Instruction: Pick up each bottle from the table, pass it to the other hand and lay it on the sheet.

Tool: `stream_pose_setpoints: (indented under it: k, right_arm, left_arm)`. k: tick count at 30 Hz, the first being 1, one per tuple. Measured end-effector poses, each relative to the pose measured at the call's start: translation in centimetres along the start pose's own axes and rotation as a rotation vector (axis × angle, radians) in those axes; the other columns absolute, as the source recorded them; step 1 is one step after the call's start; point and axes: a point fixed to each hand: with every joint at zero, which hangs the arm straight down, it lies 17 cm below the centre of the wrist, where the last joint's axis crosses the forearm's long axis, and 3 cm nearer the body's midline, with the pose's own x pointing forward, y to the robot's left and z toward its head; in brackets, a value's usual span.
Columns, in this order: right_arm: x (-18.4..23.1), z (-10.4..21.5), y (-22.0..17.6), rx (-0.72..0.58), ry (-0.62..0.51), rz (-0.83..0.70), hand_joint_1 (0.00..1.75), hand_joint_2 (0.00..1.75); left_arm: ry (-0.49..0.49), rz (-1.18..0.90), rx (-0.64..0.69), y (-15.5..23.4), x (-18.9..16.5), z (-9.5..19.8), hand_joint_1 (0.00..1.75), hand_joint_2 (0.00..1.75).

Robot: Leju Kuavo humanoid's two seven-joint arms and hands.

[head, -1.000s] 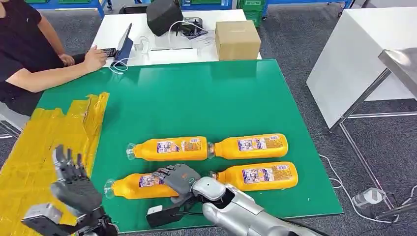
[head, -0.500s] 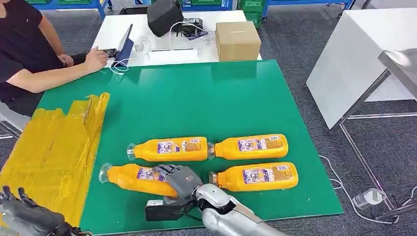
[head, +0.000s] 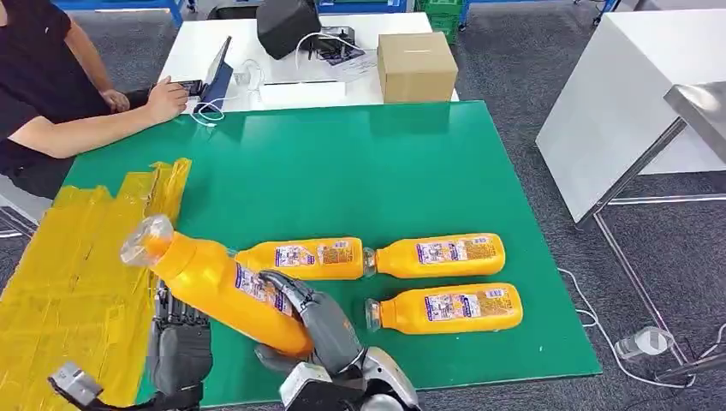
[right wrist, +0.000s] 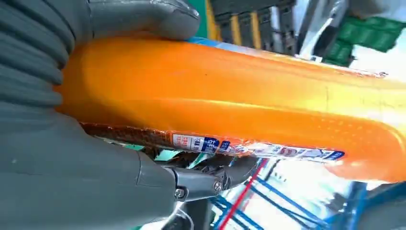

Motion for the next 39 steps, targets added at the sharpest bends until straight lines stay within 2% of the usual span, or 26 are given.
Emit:
stream_pose_setpoints:
  k: [13, 19, 24, 25, 26, 32, 39]
  right_arm:
    - [0.4, -0.1, 0.4, 0.036, -0.007, 0.012, 1.75, 1.75]
    - [-2.9, 0.4, 2.6, 0.161, 0.112, 0.095, 1.75, 1.75]
    - [-5.2, 0.8, 5.2, 0.294, 0.151, 0.165, 1.75, 1.75]
    - [-5.4, 0.8, 5.8, 0.319, 0.151, 0.173, 1.75, 1.75]
    - [-5.7, 1.0, 6.6, 0.351, 0.153, 0.182, 1.75, 1.75]
    - [-6.5, 0.6, 8.7, 0.449, 0.143, 0.234, 1.75, 1.75]
    - [-7.3, 0.7, 9.3, 0.483, 0.157, 0.258, 1.75, 1.75]
  left_arm:
    - [0.030, 0.046, -0.068, -1.5, -1.2, 0.9, 0.00, 1.75]
    - [0.032, 0.086, -0.084, -1.6, -1.0, 0.9, 0.00, 1.75]
    - [0.028, 0.114, -0.051, -0.3, -0.8, 1.0, 0.00, 1.75]
    - [0.026, 0.121, -0.044, -0.1, -0.8, 1.0, 0.47, 1.75]
    - [0.025, 0.125, -0.034, 0.3, -0.8, 1.0, 1.75, 1.75]
    - [0.037, 0.089, 0.026, 2.3, -1.2, 1.3, 1.75, 1.75]
    - [0.048, -0.033, 0.054, 3.2, -1.8, 1.3, 1.75, 1.75]
